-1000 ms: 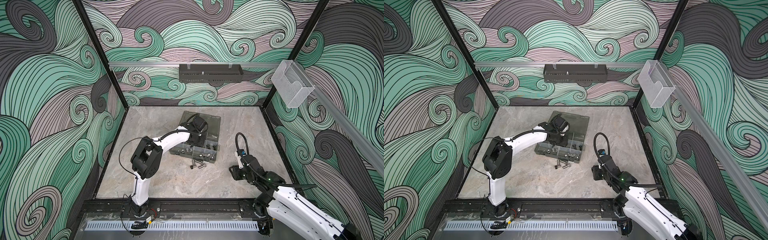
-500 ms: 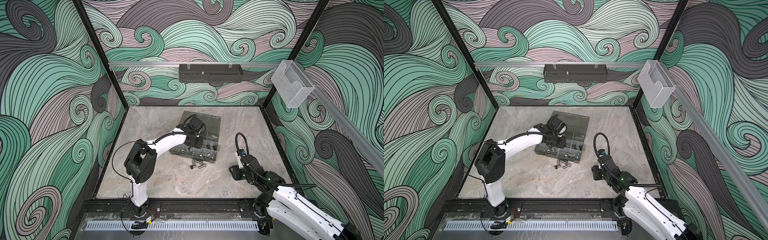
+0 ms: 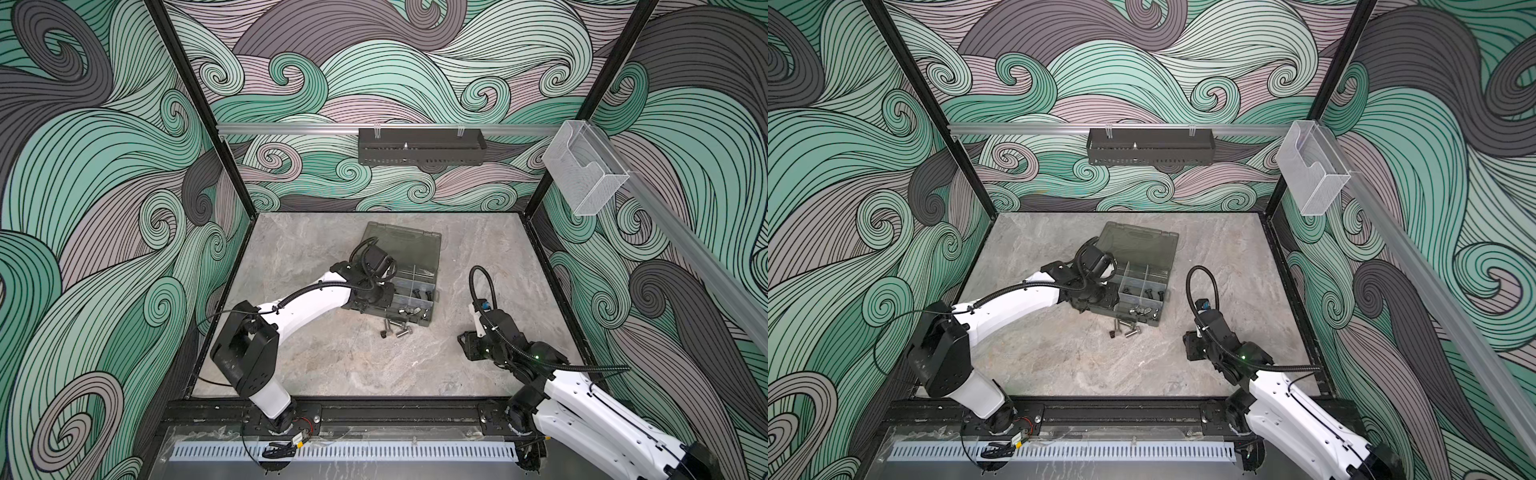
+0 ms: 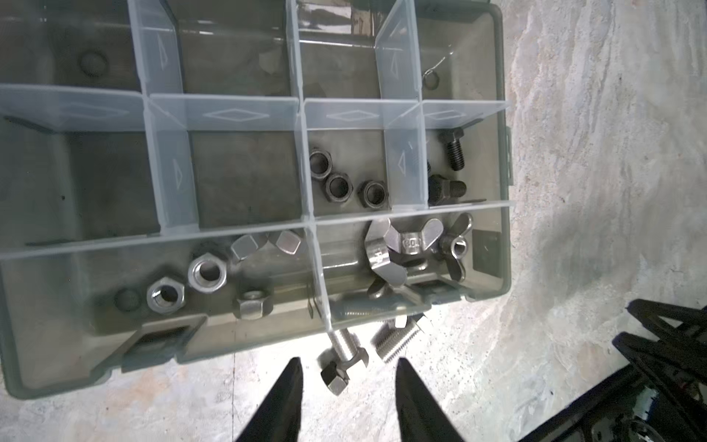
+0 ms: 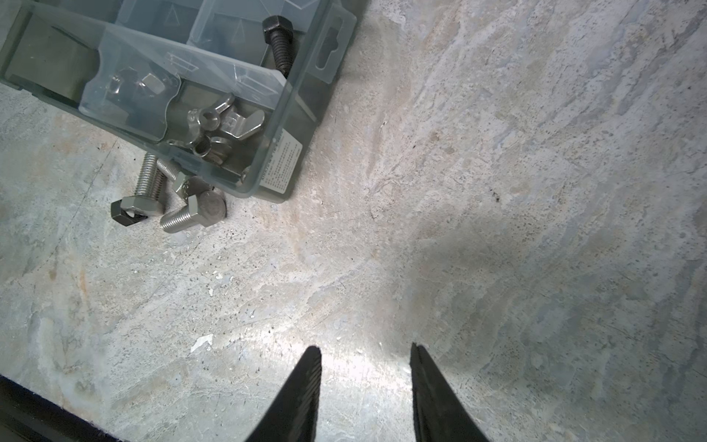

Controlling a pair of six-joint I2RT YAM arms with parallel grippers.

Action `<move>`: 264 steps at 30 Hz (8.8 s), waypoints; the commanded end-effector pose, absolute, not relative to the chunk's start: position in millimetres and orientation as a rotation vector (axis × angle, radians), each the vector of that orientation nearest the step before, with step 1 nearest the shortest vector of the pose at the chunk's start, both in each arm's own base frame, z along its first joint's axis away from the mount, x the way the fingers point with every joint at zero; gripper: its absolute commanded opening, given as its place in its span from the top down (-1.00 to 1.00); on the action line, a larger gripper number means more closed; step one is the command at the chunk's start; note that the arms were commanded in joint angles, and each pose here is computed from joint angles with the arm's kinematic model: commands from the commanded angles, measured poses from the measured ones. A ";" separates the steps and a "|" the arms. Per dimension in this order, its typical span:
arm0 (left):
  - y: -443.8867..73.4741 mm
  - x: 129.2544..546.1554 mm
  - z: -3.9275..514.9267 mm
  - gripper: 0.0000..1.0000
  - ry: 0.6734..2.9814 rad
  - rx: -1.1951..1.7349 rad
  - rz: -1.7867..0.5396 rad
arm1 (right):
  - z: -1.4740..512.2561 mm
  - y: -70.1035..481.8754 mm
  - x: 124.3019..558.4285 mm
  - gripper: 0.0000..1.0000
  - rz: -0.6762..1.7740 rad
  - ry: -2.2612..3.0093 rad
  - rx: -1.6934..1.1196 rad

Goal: Sort the screws and nuts into containers
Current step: 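Move the left gripper back down to the last black nut, then lower the open left gripper onto the black nut and close it, then lift the black nut with the left gripper over the nut compartment, then lower the black nut into the compartment and open the left gripper, then move the left gripper down to the steel hex bolts beside the box, then close the left gripper on a steel hex bolt's head, then lift the steel bolt with the left gripper over an empty compartment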

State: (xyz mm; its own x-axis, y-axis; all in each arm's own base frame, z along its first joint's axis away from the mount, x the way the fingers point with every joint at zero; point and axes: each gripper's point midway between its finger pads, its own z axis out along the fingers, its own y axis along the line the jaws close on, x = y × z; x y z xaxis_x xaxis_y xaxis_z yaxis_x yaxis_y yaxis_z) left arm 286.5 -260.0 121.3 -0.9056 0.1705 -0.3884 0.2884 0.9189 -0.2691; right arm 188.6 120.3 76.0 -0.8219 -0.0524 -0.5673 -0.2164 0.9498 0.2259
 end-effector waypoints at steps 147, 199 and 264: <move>-308.6 356.8 115.5 0.30 2.694 0.398 -0.431 | 74.8 119.4 188.0 0.20 0.393 2.510 -0.163; -273.5 240.6 63.9 -0.01 2.834 0.203 -0.467 | 73.6 123.2 184.5 0.20 0.435 2.506 -0.174; -244.6 210.1 66.2 0.47 2.848 0.221 -0.397 | 75.2 123.4 183.4 0.20 0.448 2.496 -0.172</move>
